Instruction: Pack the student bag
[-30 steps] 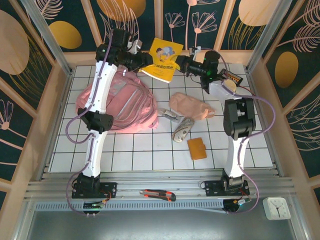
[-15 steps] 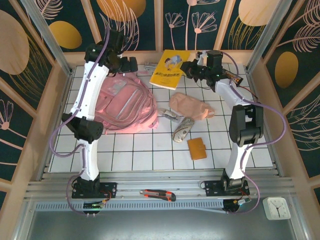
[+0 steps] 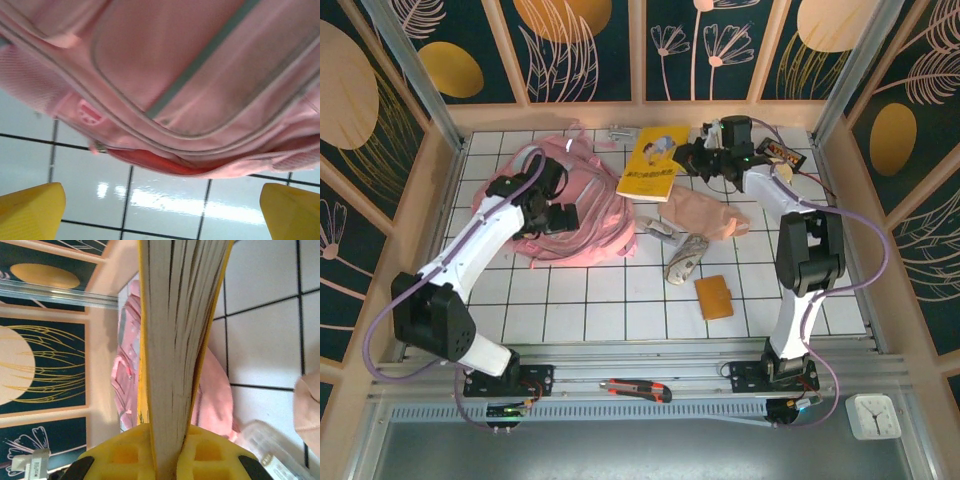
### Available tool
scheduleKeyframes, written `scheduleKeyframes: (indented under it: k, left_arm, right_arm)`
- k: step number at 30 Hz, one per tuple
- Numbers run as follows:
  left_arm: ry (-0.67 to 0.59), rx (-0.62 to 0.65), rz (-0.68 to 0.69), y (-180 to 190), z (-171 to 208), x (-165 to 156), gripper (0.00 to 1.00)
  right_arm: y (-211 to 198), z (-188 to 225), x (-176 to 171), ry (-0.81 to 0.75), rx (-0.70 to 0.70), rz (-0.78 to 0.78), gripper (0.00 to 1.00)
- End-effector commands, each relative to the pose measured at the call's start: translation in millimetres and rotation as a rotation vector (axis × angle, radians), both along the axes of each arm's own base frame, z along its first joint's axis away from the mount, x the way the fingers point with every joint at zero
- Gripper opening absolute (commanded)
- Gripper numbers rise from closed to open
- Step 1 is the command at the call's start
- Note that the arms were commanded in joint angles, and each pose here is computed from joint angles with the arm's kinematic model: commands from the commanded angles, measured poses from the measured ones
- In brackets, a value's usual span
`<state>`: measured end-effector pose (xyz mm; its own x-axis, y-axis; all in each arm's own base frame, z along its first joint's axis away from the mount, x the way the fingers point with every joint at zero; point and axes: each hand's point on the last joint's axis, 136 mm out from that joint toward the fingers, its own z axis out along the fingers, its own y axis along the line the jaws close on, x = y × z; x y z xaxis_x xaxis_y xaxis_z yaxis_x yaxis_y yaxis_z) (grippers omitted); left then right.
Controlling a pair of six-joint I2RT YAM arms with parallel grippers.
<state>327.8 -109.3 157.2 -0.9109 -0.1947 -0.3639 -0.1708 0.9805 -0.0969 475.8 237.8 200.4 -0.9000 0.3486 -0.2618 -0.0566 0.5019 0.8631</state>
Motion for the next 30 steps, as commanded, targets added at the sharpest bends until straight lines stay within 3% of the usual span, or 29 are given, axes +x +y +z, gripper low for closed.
scheduleKeyframes:
  k: [1, 7, 16, 23, 30]
  left_arm:
    - [-0.129, -0.043, -0.107, -38, 4, 40, 0.99]
    - [-0.125, 0.053, -0.224, -50, -19, 62, 0.98]
    - [-0.104, 0.109, -0.340, -69, -47, 90, 0.80]
    - [-0.057, 0.170, -0.382, -69, -72, 97, 0.79]
    - [-0.039, 0.192, -0.401, -71, -85, 104, 0.63]
  right_arm:
    - [-6, 39, -11, -0.109, 0.006, 0.016, 0.00]
    - [-20, 40, -19, -0.100, -0.009, -0.007, 0.00]
    - [-32, 41, -22, -0.091, -0.018, -0.038, 0.00]
    - [-33, 42, -20, -0.082, -0.012, -0.049, 0.00]
    - [-32, 40, -17, -0.074, -0.006, -0.055, 0.00]
